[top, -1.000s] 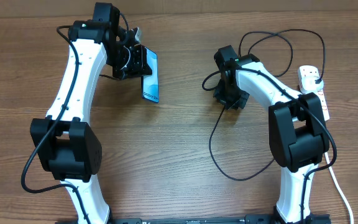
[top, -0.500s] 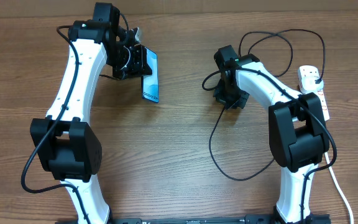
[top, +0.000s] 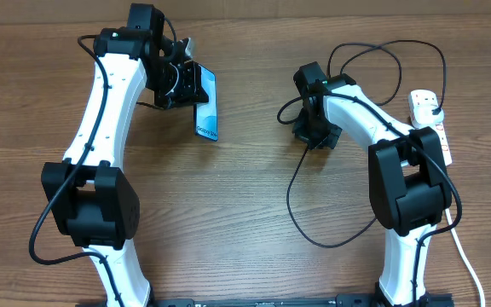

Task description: Plug charger to phone and switch on socket

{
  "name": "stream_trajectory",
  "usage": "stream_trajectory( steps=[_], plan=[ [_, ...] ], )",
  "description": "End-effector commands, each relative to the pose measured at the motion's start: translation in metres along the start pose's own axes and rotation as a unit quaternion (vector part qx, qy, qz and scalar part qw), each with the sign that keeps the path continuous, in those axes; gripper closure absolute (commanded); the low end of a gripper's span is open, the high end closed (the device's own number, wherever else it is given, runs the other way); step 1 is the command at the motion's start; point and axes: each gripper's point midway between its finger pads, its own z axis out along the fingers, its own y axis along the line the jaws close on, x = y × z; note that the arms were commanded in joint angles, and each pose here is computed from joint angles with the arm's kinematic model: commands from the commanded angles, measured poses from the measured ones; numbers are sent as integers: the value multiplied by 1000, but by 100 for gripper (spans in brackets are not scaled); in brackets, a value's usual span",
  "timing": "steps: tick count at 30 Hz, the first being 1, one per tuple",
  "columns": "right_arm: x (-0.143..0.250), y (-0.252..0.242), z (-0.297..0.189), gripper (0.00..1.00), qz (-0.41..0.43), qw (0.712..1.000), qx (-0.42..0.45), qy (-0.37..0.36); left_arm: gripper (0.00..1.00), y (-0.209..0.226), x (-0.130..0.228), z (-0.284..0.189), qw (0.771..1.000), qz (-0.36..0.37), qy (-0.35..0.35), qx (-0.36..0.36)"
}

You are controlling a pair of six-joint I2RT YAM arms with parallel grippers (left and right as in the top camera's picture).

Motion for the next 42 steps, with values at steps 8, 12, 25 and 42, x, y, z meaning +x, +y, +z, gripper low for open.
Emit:
stream_trajectory(
  steps=[8, 12, 25, 42],
  plan=[
    [3, -1, 8, 92, 0, 1000, 4, 10, 96, -12, 0, -6, 1000, 4, -5, 18],
    [3, -1, 8, 96, 0, 1000, 4, 9, 96, -12, 0, -6, 1000, 4, -6, 18],
    [-20, 35, -43, 96, -91, 986, -141, 14, 96, -83, -2, -24, 965, 135, -19, 225],
    [39, 68, -202, 96, -305, 887, -345, -47, 96, -133, -34, -67, 898, 220, -97, 368]
  ],
)
